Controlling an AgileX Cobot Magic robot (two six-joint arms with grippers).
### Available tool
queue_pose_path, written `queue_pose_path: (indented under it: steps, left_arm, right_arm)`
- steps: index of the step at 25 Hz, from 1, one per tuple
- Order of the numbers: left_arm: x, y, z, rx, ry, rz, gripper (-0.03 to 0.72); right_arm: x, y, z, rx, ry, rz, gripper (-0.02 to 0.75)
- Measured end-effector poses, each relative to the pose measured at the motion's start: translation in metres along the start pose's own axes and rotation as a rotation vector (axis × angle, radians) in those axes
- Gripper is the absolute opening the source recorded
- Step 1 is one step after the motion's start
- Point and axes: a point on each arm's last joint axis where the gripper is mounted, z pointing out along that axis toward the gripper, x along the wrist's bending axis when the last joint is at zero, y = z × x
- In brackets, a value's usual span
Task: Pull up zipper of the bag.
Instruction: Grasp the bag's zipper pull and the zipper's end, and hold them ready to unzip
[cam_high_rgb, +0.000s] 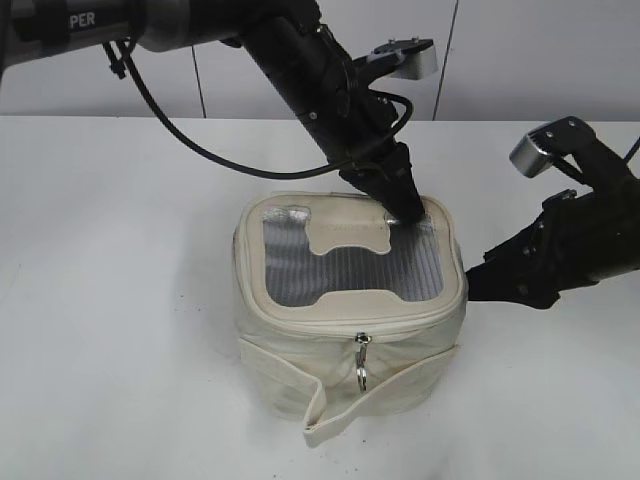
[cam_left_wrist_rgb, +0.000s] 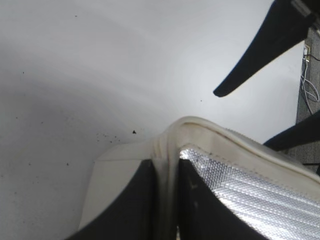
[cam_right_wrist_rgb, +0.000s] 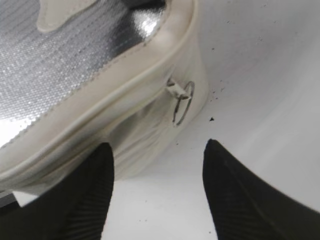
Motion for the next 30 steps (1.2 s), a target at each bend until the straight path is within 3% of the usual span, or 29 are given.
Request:
queue_pose_path:
  steps: [9,11,14,16,30]
  left_arm:
    - [0.0,0.0,0.0,0.001,-0.001,0.0,0.092]
    - [0.0,0.0,0.0,0.001,-0.001,0.0,0.092]
    - [0.0,0.0,0.0,0.0,-0.002,0.0,0.092]
    - [0.0,0.0,0.0,0.001,-0.002,0.0,0.092]
    - [0.0,0.0,0.0,0.001,-0.002,0.001,0.091]
  right_arm:
    - [-0.015,0.0,0.029,-0.032,0.024,0.005,0.419]
    - [-0.02,0.003,0.035,-0.038,0.025,0.007,0.328]
    - [-0.021,0.006,0.039,-0.038,0.061,0.005,0.107]
    - [-0.018,0.006,0.039,-0.031,0.097,0.017,0.022]
    - [-0.001,0.007,0.004,0.101,0.099,0.182,0.006]
